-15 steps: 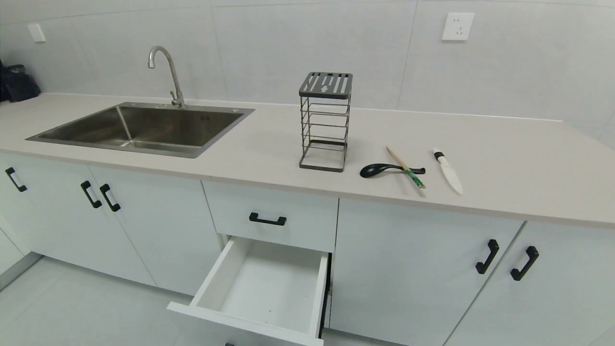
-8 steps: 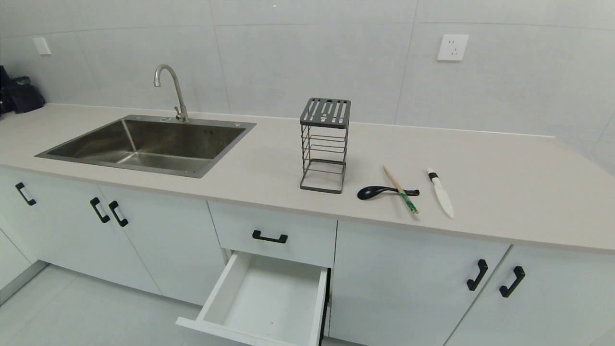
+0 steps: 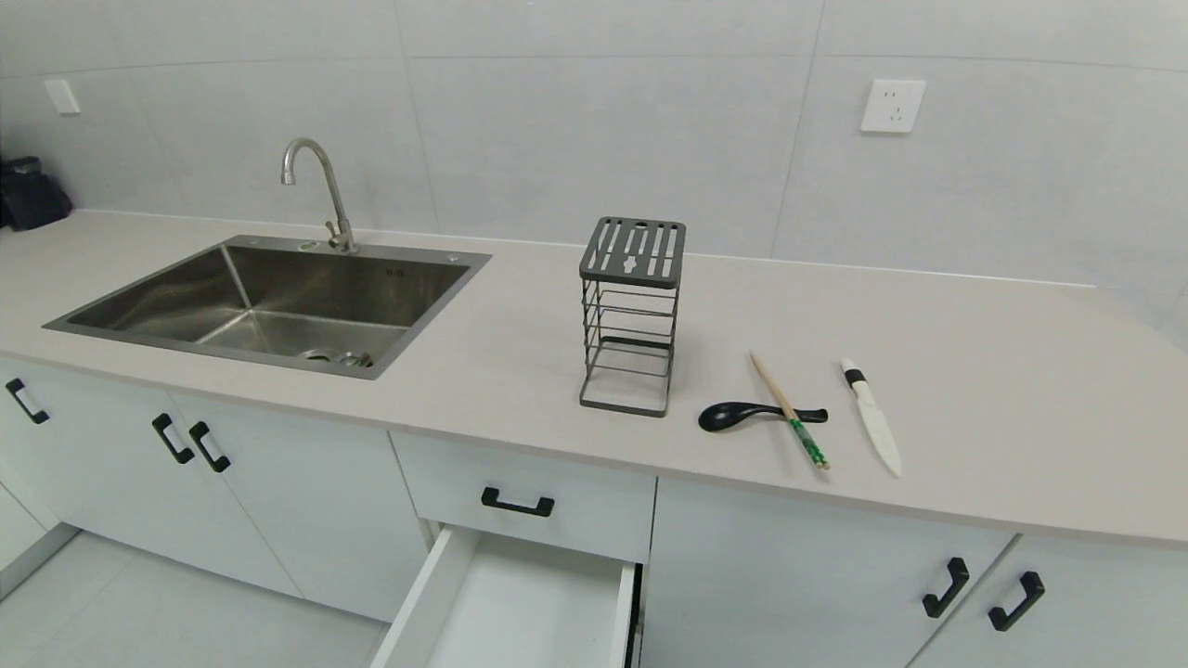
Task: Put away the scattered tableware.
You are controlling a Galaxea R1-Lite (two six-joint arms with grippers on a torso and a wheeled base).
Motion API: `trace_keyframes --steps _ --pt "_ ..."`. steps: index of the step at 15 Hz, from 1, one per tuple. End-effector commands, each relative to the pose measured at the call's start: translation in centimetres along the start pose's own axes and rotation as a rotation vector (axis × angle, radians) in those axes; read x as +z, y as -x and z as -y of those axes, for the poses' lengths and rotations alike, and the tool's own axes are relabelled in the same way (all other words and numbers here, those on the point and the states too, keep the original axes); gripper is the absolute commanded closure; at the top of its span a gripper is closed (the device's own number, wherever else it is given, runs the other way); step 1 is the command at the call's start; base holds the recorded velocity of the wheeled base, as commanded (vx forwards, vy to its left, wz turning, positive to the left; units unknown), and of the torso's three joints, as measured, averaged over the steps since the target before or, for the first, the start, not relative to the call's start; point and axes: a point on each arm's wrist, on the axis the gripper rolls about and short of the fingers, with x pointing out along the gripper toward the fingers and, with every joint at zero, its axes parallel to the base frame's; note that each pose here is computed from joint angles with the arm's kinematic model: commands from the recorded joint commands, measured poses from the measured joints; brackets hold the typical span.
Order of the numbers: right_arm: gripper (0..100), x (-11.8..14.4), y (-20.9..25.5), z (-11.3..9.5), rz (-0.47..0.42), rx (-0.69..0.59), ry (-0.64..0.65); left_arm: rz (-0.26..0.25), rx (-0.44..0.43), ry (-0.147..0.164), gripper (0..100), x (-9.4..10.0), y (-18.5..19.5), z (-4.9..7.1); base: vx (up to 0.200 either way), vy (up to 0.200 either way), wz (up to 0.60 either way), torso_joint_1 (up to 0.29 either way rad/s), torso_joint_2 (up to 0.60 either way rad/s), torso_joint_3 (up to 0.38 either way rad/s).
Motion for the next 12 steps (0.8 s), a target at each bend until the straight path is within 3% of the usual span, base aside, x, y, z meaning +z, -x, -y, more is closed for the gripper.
trace_keyframes --steps 1,7,11,12 --pt "100 0.01 -0.01 0.0 -0.001 0.001 0.001 -0.002 0.0 0.001 0 0.01 -0.02 0.0 0.0 0.0 0.0 0.0 0.0 0.0" --pt "100 0.01 -0.01 0.0 -0.001 0.001 0.0 -0.002 0.0 0.002 0 0.01 -0.02 0.0 0.0 0.0 0.0 0.126 -0.25 -0.122" --pt "100 0.05 0.0 0.0 0.001 0.002 0.007 -0.002 0.0 0.002 0 0.01 -0.02 0.0 0.0 0.0 0.0 0.026 -0.04 -0.022" --pt "0 0.02 -0.01 0.0 0.001 0.002 0.006 -0.002 0.0 0.002 0 0.01 -0.02 0.0 0.0 0.0 0.0 0.0 0.0 0.0"
